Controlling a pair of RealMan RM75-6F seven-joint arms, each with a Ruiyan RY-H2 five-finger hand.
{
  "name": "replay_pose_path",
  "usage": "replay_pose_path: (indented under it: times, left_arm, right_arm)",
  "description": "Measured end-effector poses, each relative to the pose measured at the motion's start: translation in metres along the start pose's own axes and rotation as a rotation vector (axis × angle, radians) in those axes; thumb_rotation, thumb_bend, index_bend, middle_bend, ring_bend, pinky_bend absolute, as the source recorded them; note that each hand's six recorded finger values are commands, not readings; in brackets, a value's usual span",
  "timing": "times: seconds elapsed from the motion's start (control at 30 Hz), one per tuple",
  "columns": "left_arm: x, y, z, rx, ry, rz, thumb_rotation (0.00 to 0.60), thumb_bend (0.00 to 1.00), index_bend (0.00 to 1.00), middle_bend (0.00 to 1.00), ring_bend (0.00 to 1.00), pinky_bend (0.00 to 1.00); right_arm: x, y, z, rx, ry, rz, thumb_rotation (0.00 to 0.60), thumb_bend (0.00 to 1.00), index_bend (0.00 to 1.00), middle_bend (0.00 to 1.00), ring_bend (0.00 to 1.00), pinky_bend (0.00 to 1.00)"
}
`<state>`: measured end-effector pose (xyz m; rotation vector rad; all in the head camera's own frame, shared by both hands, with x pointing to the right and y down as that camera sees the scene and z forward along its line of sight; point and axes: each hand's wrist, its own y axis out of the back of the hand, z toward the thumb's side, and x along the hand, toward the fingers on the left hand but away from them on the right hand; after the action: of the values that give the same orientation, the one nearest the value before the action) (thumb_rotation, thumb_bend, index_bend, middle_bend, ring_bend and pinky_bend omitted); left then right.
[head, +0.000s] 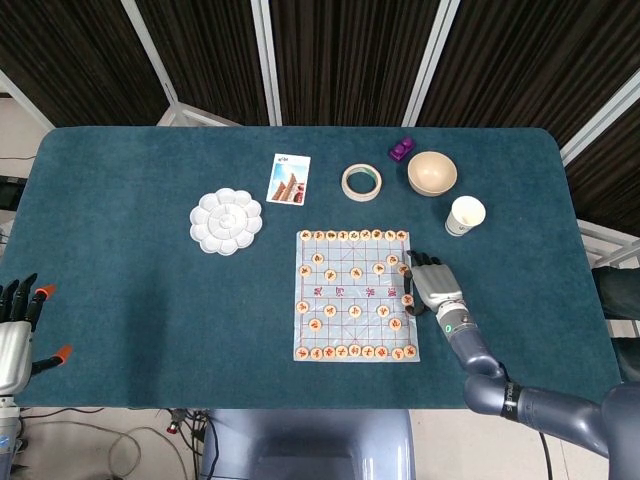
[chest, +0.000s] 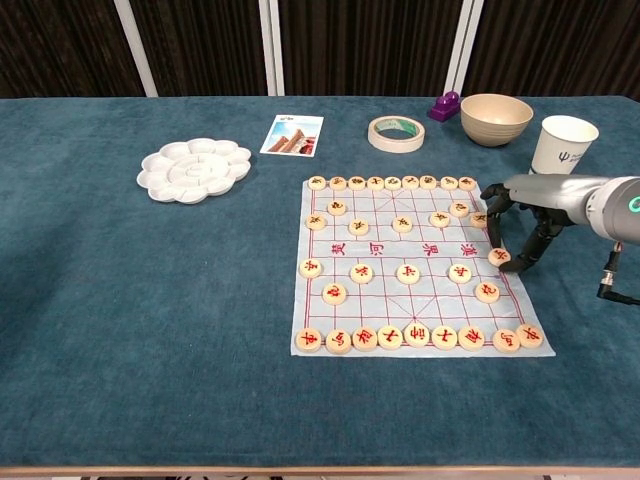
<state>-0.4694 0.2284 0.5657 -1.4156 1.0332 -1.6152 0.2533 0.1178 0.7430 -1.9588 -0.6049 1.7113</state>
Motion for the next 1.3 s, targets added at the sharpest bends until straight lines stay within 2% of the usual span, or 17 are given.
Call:
replay_pose_path:
  times: [0.2,0.77,0.93,1.07,1.2,1.3]
  left_arm:
    - [0.000,-0.001,0.000,0.001,-0.001,-0.004,0.600,0.00,0.18,0.02,0.00,0.00]
    - [0.000,-0.001,0.001,-0.001,-0.004,-0.006,0.600,0.00,0.18,0.02,0.00,0.00]
    - [0.000,-0.001,0.001,0.000,-0.003,-0.003,0.600,0.00,0.18,0.02,0.00,0.00]
    - [0.000,-0.002,0.002,0.003,-0.007,-0.006,0.600,0.00,0.18,0.02,0.00,0.00]
    - [-0.001,-0.001,0.003,0.002,-0.010,-0.003,0.600,0.00,0.18,0.02,0.00,0.00]
    - [-0.002,0.001,0.002,-0.002,-0.009,0.003,0.600,0.00,0.18,0.02,0.00,0.00]
  right_arm:
    - [-0.001,0.000,-0.002,-0.002,-0.009,0.002,0.600,0.35,0.45,0.01,0.07,0.14]
    - [0.005,0.003,0.001,0.009,0.005,0.016,0.600,0.35,0.41,0.01,0.07,0.14]
    - [0.012,0.014,0.001,-0.024,0.017,-0.018,0.600,0.35,0.35,0.01,0.07,0.14]
    - [0.022,0.024,0.003,-0.065,0.040,-0.044,0.600,0.35,0.26,0.00,0.06,0.14]
    - [0.040,0.042,-0.004,-0.086,0.061,-0.100,0.600,0.35,0.16,0.00,0.03,0.14]
    - [0.058,0.053,-0.017,-0.082,0.055,-0.162,0.600,0.35,0.15,0.00,0.03,0.14]
